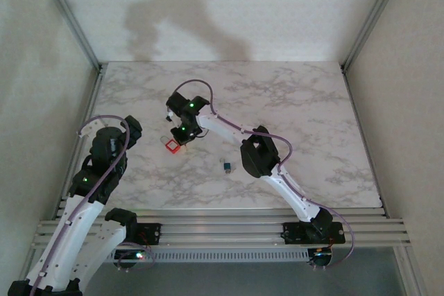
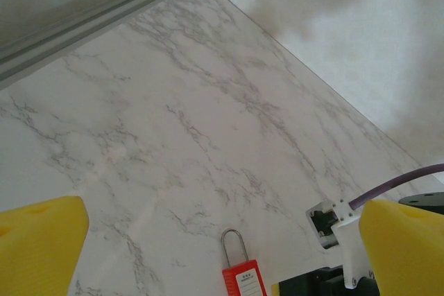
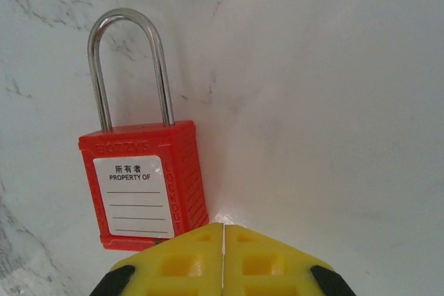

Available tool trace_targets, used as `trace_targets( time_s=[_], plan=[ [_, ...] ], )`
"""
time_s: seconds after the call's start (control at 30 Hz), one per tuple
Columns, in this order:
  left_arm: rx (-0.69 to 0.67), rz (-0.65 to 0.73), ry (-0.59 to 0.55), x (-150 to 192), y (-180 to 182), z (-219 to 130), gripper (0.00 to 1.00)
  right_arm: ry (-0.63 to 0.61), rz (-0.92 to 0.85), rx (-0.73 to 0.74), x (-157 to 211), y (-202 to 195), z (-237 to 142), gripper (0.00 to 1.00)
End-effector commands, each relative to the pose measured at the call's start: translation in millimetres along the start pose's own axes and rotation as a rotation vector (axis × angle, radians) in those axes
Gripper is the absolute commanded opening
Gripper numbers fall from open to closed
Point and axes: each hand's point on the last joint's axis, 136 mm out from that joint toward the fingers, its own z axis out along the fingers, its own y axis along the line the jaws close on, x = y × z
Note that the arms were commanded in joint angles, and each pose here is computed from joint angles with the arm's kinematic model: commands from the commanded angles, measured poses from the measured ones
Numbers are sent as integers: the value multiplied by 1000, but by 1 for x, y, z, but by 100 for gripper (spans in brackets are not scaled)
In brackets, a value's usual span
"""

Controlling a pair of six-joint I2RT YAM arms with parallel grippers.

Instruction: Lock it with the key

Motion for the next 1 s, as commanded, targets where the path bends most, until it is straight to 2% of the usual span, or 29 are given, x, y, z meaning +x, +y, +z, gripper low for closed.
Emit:
trace_targets(
  time_s=[0.0, 0.13, 0.3, 0.67, 0.97],
  plan=[
    [-1, 15, 4, 3, 3, 2, 100, 9, -10, -21, 1, 3, 2, 6],
    [-1, 14, 6, 3, 3, 3, 100, 15, -5, -23, 2, 3, 5, 7],
    [1, 14, 6, 3, 3, 2, 99, 21, -2, -24, 3, 2, 8, 14],
    [2, 20, 10, 4, 3, 3, 100, 7, -10, 6, 1, -1, 0, 17],
    [7, 25, 12, 4, 2, 3, 99, -45, -35, 49, -5, -2, -30, 39]
  ],
)
